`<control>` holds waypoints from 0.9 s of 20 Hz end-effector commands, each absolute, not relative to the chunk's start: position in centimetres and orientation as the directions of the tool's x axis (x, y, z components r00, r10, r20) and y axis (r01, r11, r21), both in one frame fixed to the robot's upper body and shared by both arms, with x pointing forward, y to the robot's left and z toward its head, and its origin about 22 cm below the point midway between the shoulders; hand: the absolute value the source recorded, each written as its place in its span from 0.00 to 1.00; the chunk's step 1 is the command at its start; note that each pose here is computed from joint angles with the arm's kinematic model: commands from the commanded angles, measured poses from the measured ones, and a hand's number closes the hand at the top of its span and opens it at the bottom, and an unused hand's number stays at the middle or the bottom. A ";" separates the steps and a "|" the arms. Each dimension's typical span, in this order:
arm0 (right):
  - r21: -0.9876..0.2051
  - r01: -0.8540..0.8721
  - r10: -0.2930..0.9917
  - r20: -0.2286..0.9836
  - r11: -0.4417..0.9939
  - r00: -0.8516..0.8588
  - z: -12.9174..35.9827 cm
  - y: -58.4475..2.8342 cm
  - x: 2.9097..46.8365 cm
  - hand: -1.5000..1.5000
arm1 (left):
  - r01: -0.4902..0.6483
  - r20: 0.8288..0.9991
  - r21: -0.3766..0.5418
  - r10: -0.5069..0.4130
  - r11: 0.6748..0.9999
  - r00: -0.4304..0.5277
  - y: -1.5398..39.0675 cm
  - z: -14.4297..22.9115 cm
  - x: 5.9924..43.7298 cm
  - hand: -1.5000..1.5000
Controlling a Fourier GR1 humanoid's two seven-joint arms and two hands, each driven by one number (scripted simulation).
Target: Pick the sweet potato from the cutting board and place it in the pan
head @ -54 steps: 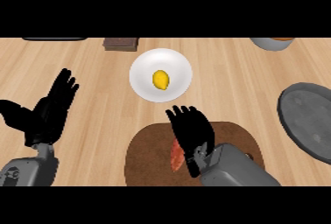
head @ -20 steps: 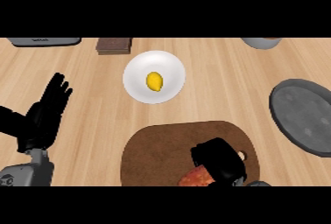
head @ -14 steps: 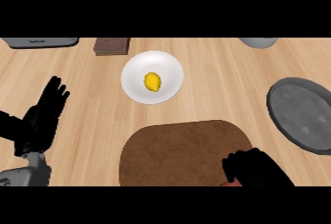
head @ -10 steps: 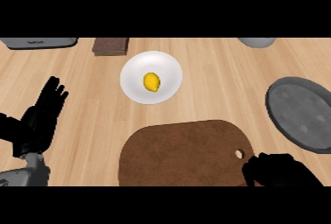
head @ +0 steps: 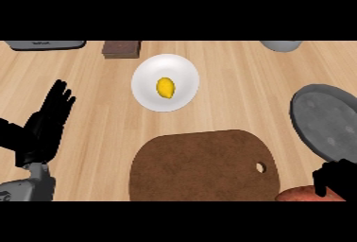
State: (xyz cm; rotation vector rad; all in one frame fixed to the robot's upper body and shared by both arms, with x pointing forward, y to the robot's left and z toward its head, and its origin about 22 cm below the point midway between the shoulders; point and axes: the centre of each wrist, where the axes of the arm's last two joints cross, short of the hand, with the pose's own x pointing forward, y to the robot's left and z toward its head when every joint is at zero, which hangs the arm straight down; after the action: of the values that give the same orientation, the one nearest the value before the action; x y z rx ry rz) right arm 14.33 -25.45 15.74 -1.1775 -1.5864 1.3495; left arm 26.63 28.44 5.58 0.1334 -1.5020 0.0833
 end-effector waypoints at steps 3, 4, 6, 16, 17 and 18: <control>-0.948 0.232 0.949 0.148 0.216 -0.278 19.5 -26.5 12.8 1.00 | -0.109 0.997 0.039 -0.032 0.993 0.064 27.5 5.5 26.2 0.50; -0.940 0.252 0.949 0.159 0.230 -0.273 18.6 -28.0 13.9 1.00 | -0.128 0.997 0.047 -0.040 0.991 0.059 27.9 5.1 27.1 0.50; -0.934 0.270 0.957 0.170 0.233 -0.237 19.2 -29.6 15.6 1.00 | -0.108 0.998 0.032 -0.026 0.994 0.064 27.5 5.9 27.6 0.50; -0.876 0.322 0.933 0.330 0.360 -0.144 19.9 -43.5 21.5 1.00 | -0.079 0.998 0.037 -0.033 0.996 0.056 27.9 6.1 28.4 0.50; -0.885 0.291 0.931 0.329 0.363 -0.158 19.1 -43.9 23.1 1.00 | -0.081 0.999 0.036 -0.033 0.996 0.040 26.6 6.1 29.8 0.50; -0.891 0.287 0.933 0.315 0.353 -0.172 16.5 -45.0 22.9 1.00 | -0.086 0.998 0.035 -0.031 0.996 0.048 27.3 5.5 28.4 0.50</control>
State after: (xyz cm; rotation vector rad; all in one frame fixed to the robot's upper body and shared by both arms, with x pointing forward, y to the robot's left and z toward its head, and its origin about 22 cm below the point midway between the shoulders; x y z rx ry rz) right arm 21.50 -41.20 18.69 -1.1353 -1.6545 0.8904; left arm 28.20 27.35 5.74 0.0956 -1.5182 0.0452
